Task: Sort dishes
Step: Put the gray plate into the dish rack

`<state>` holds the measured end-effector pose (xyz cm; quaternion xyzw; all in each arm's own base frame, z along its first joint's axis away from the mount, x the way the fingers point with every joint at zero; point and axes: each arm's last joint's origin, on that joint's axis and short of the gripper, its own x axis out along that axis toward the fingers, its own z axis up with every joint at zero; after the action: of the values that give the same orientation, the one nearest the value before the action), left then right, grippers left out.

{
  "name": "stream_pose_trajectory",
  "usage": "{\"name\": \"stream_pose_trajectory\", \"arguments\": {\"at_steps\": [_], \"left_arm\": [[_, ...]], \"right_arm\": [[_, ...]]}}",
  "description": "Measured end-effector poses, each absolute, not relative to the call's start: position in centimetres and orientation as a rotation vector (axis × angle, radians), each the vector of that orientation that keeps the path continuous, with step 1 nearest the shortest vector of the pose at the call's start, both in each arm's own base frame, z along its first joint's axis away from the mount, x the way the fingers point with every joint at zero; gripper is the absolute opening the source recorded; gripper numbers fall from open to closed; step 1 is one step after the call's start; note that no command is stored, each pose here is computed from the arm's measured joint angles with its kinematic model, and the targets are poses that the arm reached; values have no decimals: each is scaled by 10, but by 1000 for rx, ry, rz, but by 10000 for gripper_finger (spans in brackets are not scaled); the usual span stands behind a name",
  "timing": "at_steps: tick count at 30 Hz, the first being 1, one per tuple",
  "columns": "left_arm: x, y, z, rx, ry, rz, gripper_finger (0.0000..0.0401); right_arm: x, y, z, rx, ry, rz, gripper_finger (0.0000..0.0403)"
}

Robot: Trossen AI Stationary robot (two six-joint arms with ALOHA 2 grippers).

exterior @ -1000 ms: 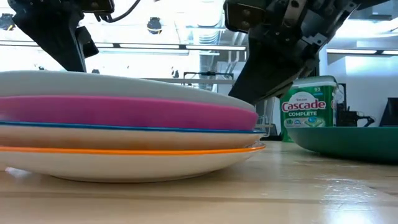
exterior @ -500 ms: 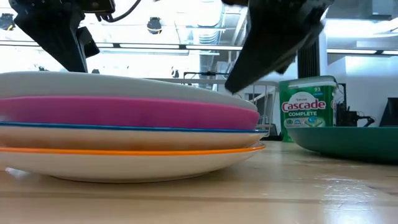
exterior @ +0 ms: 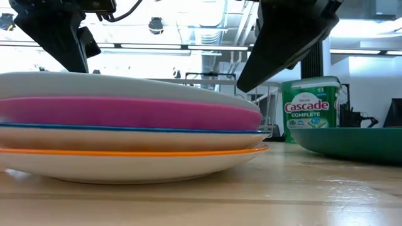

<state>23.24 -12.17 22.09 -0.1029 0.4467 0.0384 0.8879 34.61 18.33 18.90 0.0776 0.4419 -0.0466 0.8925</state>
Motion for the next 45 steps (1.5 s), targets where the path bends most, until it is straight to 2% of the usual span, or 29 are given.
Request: {"name": "stream_pose_trajectory", "arguments": {"at_steps": [8, 45], "left_arm": [[232, -122, 221, -216, 929, 81, 0], [236, -123, 223, -122, 883, 31, 0]], "right_arm": [[350, 185, 172, 148, 957, -94, 0], [356, 178, 171, 174, 959, -93, 0]]}}
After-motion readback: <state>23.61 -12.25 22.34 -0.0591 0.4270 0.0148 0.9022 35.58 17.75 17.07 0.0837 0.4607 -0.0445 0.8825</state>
